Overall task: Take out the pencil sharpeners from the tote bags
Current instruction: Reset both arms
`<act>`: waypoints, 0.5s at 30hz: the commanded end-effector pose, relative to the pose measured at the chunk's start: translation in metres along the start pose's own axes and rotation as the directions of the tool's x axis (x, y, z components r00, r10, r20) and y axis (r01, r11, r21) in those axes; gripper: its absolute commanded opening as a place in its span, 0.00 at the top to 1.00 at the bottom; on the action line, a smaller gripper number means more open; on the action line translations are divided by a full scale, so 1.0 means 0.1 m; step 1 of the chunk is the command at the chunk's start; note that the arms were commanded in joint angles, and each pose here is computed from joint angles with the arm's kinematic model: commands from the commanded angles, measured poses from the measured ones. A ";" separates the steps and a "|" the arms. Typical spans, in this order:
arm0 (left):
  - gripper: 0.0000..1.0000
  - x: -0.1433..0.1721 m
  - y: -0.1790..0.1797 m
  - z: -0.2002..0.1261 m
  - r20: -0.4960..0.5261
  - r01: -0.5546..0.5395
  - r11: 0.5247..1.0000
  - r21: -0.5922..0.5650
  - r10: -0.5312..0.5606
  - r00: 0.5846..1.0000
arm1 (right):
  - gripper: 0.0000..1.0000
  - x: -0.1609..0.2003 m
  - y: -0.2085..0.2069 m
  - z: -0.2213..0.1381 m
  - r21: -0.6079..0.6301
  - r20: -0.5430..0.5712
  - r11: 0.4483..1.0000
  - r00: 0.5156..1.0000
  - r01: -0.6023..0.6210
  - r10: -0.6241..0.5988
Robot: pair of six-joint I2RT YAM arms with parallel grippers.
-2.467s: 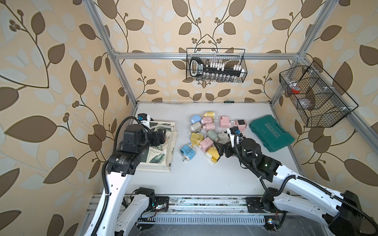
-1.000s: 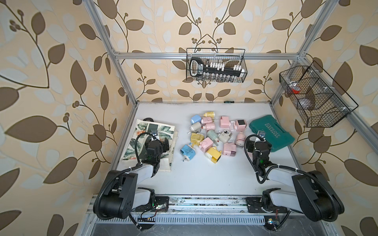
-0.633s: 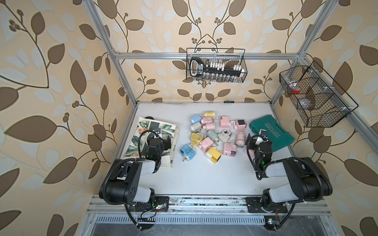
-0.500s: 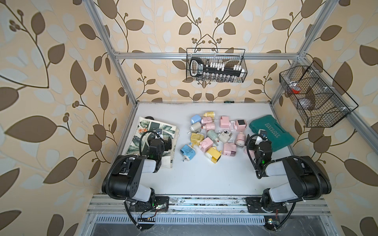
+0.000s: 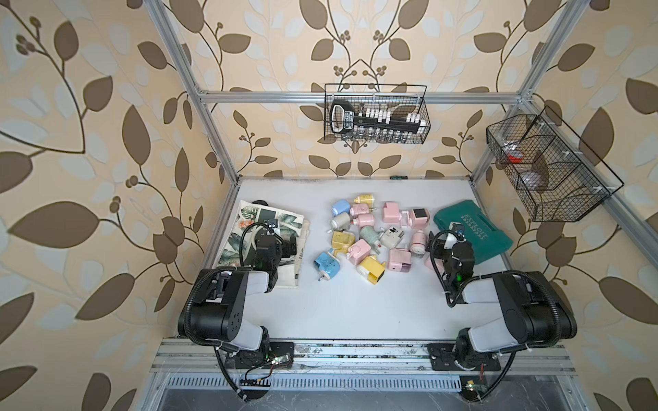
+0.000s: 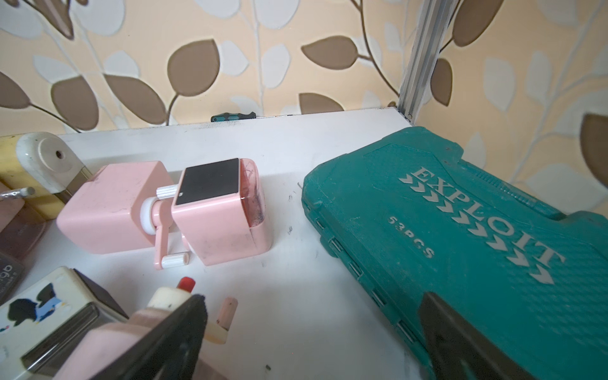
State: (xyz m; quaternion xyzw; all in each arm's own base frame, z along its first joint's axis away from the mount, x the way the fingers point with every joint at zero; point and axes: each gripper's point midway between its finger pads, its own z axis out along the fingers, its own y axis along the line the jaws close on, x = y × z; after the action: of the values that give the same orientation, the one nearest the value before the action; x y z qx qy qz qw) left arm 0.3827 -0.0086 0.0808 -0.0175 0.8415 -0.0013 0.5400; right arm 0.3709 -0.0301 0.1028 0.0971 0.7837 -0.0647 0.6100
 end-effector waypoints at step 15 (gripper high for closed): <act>0.01 0.04 -0.02 0.02 -0.023 0.008 1.000 0.020 -0.007 1.000 | 0.00 -0.01 0.04 0.06 -0.015 -0.016 1.000 1.000 -0.003 0.003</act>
State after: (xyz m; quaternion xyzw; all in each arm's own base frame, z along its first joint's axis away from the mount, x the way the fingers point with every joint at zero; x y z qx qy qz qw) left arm 0.3827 -0.0090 0.0807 -0.0168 0.8416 -0.0024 0.5398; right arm 0.3723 -0.0294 0.1012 0.0954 0.7872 -0.0637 0.6059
